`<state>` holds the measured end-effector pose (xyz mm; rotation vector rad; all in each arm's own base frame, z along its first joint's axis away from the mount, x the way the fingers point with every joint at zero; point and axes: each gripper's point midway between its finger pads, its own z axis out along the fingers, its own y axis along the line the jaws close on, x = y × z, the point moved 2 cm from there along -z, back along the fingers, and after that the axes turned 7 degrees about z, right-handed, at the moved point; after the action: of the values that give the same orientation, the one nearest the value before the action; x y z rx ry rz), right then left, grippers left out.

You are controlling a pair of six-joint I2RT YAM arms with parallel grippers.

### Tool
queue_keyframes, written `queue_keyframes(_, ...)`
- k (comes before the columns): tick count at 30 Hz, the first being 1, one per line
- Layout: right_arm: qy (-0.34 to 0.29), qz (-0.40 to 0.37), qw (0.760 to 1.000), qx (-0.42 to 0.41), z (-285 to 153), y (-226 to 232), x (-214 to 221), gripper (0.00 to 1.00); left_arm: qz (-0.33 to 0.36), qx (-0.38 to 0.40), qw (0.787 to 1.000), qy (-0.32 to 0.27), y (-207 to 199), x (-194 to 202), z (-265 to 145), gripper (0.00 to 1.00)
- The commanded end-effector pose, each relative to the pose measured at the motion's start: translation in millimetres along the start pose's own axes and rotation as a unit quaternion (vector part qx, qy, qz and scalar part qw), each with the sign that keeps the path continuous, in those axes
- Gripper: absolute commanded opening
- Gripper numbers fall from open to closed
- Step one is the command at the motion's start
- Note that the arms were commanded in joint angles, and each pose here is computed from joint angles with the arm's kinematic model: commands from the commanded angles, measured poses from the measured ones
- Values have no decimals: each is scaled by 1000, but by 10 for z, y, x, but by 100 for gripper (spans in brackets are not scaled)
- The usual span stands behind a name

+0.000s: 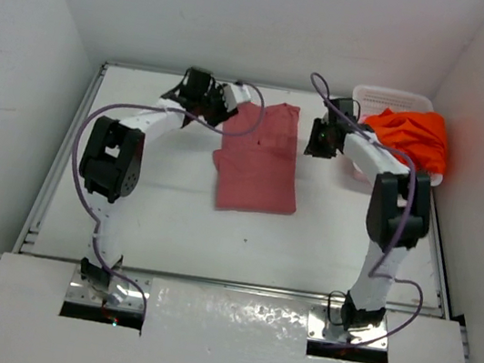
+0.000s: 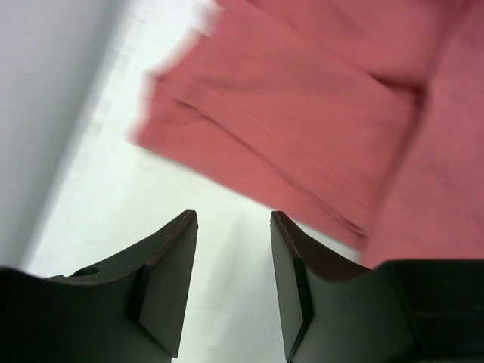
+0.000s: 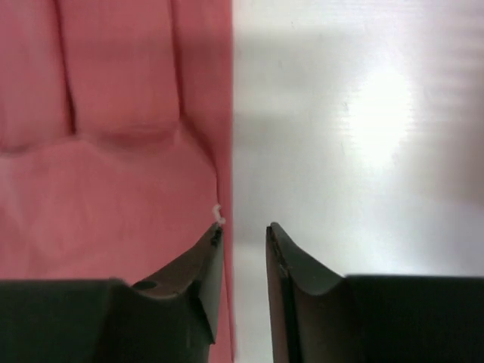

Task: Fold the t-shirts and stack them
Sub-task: Fold the folded rectangular tshirt in 1/3 of the way

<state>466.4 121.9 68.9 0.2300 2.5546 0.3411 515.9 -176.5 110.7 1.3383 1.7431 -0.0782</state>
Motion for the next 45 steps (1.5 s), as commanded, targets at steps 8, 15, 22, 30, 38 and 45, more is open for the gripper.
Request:
queue_keyframes(8,-49,-71,991,-103,-340,504,49,40,-341,112,933,-19,-277,-413,-450,45)
queue_keyframes(15,5,-104,993,-46,62,402,-84,43,-485,71,871,34,-710,-8,-236,52)
queue_keyframes(22,16,-96,994,-51,245,352,50,44,-505,42,862,28,-689,119,-47,56)
queue_keyframes(30,28,-78,995,-57,433,350,134,44,-506,35,858,86,-890,387,110,55)
queue_keyframes(38,28,-76,995,-57,477,359,135,43,-506,57,854,103,-1080,401,310,47)
queue_keyframes(45,18,-79,996,-49,411,318,128,7,-493,39,864,93,-932,352,207,0)
